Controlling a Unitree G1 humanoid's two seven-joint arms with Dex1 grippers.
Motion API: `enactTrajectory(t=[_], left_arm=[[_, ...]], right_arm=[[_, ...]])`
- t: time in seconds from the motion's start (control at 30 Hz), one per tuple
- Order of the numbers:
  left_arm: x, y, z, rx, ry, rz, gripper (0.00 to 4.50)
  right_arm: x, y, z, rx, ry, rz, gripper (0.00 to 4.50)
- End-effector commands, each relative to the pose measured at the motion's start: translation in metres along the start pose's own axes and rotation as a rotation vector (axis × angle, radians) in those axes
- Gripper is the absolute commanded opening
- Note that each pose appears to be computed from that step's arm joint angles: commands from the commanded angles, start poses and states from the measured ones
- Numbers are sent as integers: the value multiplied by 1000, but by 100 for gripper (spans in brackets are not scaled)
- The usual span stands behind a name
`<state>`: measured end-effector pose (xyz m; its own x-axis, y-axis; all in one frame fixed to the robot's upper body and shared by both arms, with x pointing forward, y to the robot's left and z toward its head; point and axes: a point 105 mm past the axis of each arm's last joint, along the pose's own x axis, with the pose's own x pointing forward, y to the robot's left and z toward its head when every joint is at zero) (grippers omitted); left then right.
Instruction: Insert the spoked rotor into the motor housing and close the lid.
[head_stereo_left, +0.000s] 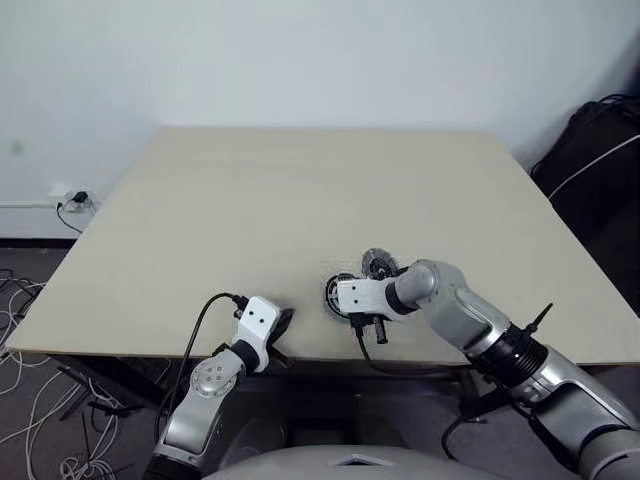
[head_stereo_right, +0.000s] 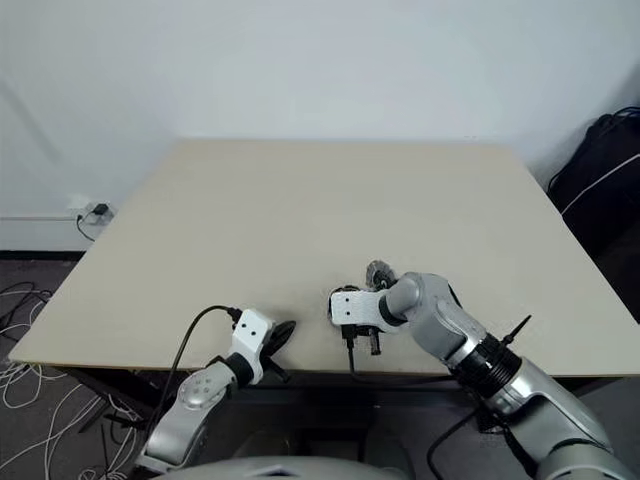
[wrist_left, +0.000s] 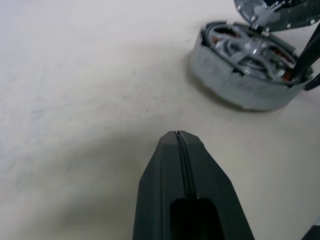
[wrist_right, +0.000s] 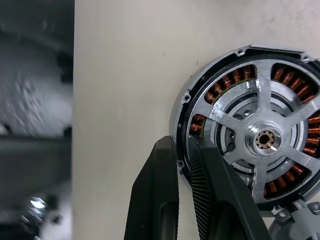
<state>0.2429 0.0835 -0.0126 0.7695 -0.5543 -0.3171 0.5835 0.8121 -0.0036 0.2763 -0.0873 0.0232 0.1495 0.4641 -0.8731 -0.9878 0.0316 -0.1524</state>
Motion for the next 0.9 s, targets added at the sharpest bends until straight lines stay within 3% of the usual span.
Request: enactTrajectory(t=[0.03, 0.3, 0.47, 0.63, 0.83, 0.9], left_arm=[[3, -3, 15, 14, -50, -15, 0], [1, -3, 13, 9, -46, -10, 0], [-1, -3, 12, 7, -43, -7, 0], [-1, -4, 12, 7, -42, -11, 0], [1, -4, 13, 11, -43, -22, 0], [1, -4, 13, 13, -43, -26, 0]], right_arm=[[-8, -12, 18, 70, -62, -74, 10], [9, -28, 23, 287, -71, -186, 10], [5, -31, 44, 305, -162, -214, 166], [-14, -41, 68, 257, -272, -302, 166], [-53, -61, 103, 236, -524, -492, 166], [-68, -73, 101, 258, -568, -605, 127]])
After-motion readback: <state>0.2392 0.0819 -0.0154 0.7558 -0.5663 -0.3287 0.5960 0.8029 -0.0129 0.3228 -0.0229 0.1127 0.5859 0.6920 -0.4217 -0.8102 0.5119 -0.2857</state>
